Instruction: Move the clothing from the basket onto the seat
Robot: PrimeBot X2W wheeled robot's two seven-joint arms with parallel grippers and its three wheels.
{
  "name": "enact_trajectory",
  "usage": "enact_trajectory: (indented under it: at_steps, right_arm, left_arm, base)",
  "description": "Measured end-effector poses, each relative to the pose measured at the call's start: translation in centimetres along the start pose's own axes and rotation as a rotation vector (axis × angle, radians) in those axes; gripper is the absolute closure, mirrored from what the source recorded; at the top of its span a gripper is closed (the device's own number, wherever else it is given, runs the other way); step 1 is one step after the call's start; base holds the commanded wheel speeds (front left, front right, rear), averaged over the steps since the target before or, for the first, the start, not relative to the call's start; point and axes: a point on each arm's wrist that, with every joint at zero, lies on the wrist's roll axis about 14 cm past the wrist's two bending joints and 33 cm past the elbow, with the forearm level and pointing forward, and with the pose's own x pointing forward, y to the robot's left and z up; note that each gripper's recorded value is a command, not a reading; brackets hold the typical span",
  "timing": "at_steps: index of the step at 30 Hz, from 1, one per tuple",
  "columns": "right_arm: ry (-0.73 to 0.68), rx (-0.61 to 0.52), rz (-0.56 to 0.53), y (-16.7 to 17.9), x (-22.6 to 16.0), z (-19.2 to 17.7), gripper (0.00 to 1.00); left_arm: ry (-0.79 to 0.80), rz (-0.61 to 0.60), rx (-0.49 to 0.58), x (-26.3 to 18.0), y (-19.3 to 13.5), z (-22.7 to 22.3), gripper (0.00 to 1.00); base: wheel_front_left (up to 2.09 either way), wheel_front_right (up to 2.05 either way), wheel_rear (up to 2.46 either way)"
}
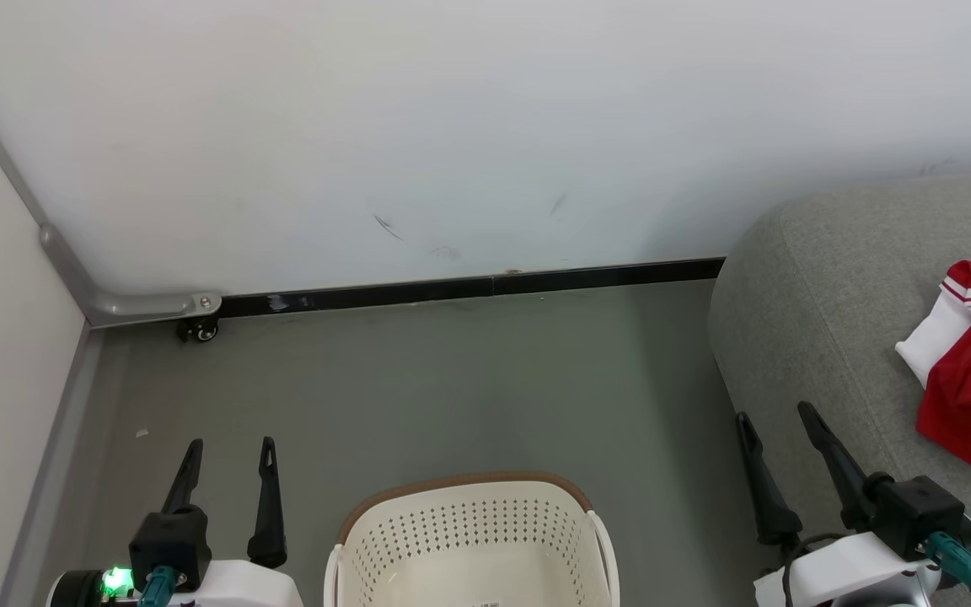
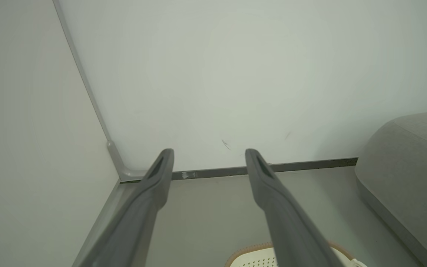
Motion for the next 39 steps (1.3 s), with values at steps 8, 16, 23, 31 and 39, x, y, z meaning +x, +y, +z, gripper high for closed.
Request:
enact_trajectory:
  at_steps: [8,16,23,31,39]
  right_arm:
    - [0.017,0.002,0.003,0.1,-0.3,-0.4,1.0]
    - [0.103,0.041,-0.017,0.0,-1.8,-3.4,1.0]
    - [0.103,0.133,-0.05,-0.7,-1.5,-3.2,1.0]
    - [0.105,0.292,-0.092,-1.5,-1.3,-3.3,1.0]
    - [0.108,0.393,-0.115,-1.8,-1.3,-3.5,1.0]
  left_arm:
    - [0.01,-0.004,0.002,-0.2,-0.3,-0.3,1.0]
    - [0.105,-0.005,-0.034,-1.5,-0.8,-3.0,1.0]
    - [0.148,0.021,-0.138,-1.4,-0.3,-3.6,1.0]
    - [0.199,0.048,-0.295,-1.3,0.0,-4.1,1.0]
    - [0.232,0.057,-0.409,-1.1,-0.1,-4.5,1.0]
  base:
    - [0.0,0.0,0.0]
    - [0.0,0.0,0.0]
    - [0.0,0.0,0.0]
    - [0.0,0.0,0.0]
    - [0.0,0.0,0.0]
